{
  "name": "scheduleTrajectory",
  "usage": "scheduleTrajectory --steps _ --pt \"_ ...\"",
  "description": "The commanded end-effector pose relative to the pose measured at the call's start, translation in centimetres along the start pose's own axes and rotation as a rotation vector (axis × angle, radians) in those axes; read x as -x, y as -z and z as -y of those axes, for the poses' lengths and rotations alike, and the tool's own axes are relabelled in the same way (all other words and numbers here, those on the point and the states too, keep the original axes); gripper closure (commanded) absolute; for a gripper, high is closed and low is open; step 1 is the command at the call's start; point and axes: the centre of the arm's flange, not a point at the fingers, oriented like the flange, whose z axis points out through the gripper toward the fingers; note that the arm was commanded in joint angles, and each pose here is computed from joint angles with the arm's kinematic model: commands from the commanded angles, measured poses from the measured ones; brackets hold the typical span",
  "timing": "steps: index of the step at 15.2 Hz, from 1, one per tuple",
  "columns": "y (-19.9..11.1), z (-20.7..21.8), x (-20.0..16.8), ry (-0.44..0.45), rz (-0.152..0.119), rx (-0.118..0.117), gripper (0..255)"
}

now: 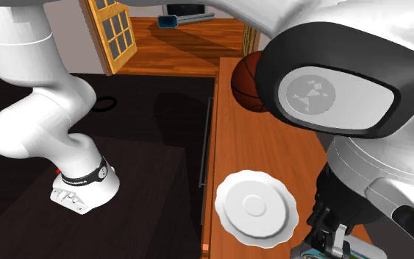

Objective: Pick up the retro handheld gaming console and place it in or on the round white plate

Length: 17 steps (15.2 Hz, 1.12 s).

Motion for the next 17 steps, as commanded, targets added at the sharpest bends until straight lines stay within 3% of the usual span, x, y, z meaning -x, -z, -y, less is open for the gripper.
scheduleTrajectory --steps 1,12,17 --pt "1.0 0.0 0.0 0.0 0.0 0.0 255" --pt "6.5 0.1 0.0 0.0 0.0 0.0 255" --pt "8.5 2.8 5.7 0.0 0.0 0.0 255"
